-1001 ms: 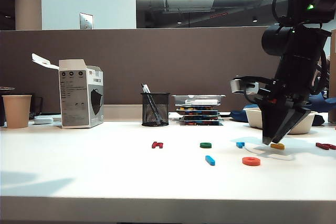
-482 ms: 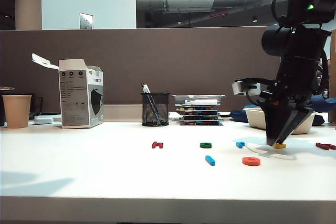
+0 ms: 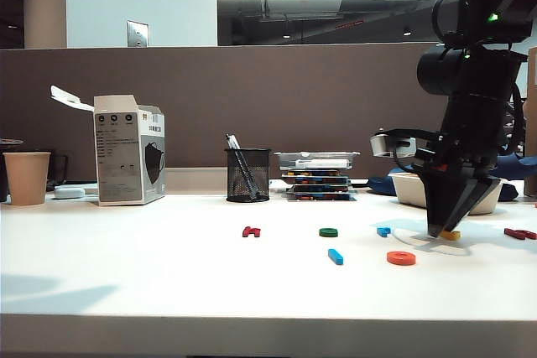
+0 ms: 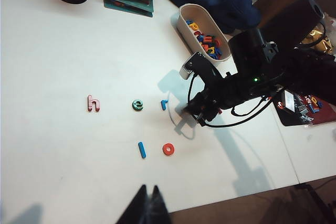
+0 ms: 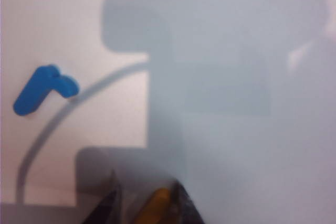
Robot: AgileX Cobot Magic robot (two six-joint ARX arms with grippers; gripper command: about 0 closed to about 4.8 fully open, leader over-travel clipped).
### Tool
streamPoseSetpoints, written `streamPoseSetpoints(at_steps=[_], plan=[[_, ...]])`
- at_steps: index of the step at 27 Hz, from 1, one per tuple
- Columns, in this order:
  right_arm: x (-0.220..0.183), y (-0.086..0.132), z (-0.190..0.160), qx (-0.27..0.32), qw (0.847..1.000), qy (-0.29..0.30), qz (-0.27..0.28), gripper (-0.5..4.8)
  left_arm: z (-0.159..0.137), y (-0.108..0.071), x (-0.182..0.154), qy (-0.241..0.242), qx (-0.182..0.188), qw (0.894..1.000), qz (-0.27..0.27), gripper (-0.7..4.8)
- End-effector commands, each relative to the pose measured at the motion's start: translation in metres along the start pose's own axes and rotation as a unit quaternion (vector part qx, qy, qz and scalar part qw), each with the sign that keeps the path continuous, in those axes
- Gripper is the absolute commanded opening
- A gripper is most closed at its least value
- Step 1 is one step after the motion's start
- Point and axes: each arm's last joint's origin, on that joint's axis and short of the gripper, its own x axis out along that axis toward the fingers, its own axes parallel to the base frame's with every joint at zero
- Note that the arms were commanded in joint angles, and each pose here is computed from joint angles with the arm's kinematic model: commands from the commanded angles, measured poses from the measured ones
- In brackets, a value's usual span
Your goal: Select the appropriate letters from the row of letter magnets placed on the table to arrange into the word "love".
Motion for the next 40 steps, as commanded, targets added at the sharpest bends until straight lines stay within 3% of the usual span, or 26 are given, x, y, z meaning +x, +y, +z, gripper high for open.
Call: streamPoseSetpoints(at_steps=[1,7,10,19,40], plan=[[0.0113,0.0024,-0.0080,0.006,0.999,0.036,0.016,1.35,0.0014,-0.0005,-0.0015,-0.005,0.000,1.000,-0.003,-0.04],[0.0112,0.0026,-0.0084,0.006,0.999,0.039,0.017,1.33,0.0014,-0.0005,-0.0015,-0.005,0.000,1.000,-0.003,-0.04],[0.0112,0.0026,-0.0084,0.006,0.999,0.039,0.017,0.88,0.0014,-0.0005,-0.0015,-0.005,0.000,1.000,-0.003,-0.04],[0.0113,0.0022,-0.0087,0.006,0.999,0.043,0.010,0.83,0.0014,-0.0005,-0.0015,-0.005,0.000,1.000,-0.003,-0.04],[0.0111,0.0027,-0.0091,0.006,0.999,0.045,0.013,0.08,0.0014,-0.0005,-0.0015,-0.005,0.000,1.000,-0.003,-0.04]])
